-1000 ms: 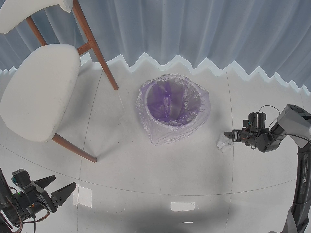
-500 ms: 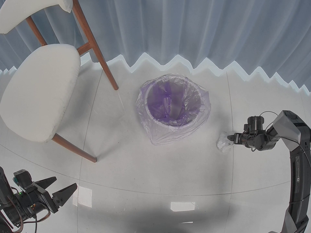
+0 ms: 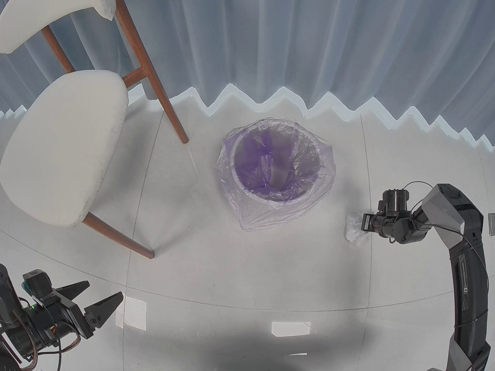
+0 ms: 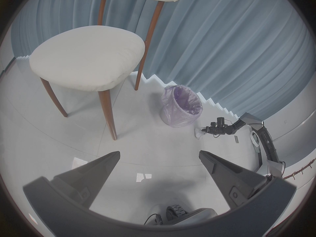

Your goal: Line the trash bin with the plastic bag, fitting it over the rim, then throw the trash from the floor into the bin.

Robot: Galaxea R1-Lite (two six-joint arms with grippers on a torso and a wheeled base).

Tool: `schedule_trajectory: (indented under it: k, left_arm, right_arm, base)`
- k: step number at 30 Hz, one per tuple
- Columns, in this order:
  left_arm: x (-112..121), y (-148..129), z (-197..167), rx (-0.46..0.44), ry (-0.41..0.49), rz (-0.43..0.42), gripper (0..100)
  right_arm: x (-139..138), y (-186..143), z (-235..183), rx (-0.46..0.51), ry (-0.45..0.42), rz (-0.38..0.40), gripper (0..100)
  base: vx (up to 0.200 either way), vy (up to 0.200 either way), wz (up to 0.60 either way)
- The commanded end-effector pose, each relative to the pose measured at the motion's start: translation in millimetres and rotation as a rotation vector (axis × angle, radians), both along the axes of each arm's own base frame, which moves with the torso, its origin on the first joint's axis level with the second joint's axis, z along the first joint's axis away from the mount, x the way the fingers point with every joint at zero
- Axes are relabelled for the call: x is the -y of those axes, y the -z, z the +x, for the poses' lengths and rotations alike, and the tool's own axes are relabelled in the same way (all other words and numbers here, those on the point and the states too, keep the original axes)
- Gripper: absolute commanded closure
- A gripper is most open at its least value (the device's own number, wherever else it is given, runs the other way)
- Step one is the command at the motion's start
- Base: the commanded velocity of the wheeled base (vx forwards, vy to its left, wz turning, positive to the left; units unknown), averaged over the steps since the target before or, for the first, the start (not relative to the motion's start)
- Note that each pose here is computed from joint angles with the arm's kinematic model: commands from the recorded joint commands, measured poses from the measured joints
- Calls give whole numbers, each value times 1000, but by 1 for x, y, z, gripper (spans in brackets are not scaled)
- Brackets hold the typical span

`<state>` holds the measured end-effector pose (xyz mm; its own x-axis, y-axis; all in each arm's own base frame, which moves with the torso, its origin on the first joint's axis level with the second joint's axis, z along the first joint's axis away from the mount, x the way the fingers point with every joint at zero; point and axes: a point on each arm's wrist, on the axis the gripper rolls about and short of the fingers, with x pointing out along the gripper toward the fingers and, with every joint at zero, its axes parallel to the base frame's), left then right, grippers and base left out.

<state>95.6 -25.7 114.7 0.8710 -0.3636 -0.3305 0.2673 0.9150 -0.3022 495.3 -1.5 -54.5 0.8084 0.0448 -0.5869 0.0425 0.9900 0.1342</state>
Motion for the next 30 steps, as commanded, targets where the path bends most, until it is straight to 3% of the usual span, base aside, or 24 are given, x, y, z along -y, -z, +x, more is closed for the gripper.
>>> schedule_trajectory:
  k: [1, 2, 3, 4, 7, 10, 14, 15, 16, 20, 22, 23, 30]
  left_arm:
    - [-2, 4, -1, -17, -24, 6, 0]
    - [-4, 4, -1, -11, -42, 4, 0]
    - [-5, 3, -2, -7, -46, 0, 0]
    - [-5, 3, -2, -7, -46, 0, 0]
    - [-6, 1, -4, 16, -54, -7, 0]
    - [-7, 0, -7, 27, -56, -16, 0]
    - [-7, 0, -9, 26, -38, -23, 0]
    - [-7, 0, -9, 24, -38, -22, 0]
    - [-6, -1, -9, 24, -20, -28, 0]
    - [-5, -1, -10, 25, 29, -36, 0]
    - [-5, -2, -9, 31, 24, -37, 0]
    - [-5, -5, -8, 40, 19, -40, 0]
    - [-8, -4, -9, 43, -7, -41, 0]
  right_arm:
    - [-5, -32, 0, 59, 6, -12, 100]
    - [-9, -77, -10, 117, 18, -16, 100]
    - [-10, -100, -21, 140, 16, -17, 100]
    - [-10, -102, -23, 142, 15, -18, 100]
    - [-16, -174, -62, 240, -4, -16, 100]
    - [-35, -222, -94, 332, -52, -2, 100]
    - [-86, -272, -151, 445, -219, 46, 100]
    - [-88, -273, -153, 447, -228, 49, 100]
    - [-117, -283, -180, 475, -344, 79, 100]
    - [-145, -276, -205, 487, -465, 77, 100]
    - [-147, -273, -206, 499, -481, 58, 100]
    - [-149, -270, -203, 543, -509, 2, 100]
    - [-160, -255, -190, 530, -531, -40, 100]
  base:
    - [0, 0, 0]
    - [0, 0, 0]
    - [0, 0, 0]
    - [0, 0, 0]
    - [0, 0, 0]
    - [0, 0, 0]
    - [0, 0, 0]
    - [200, 0, 0]
    - [200, 0, 0]
    - [200, 0, 0]
    - [200, 0, 0]
    - [200, 0, 0]
    - [200, 0, 0]
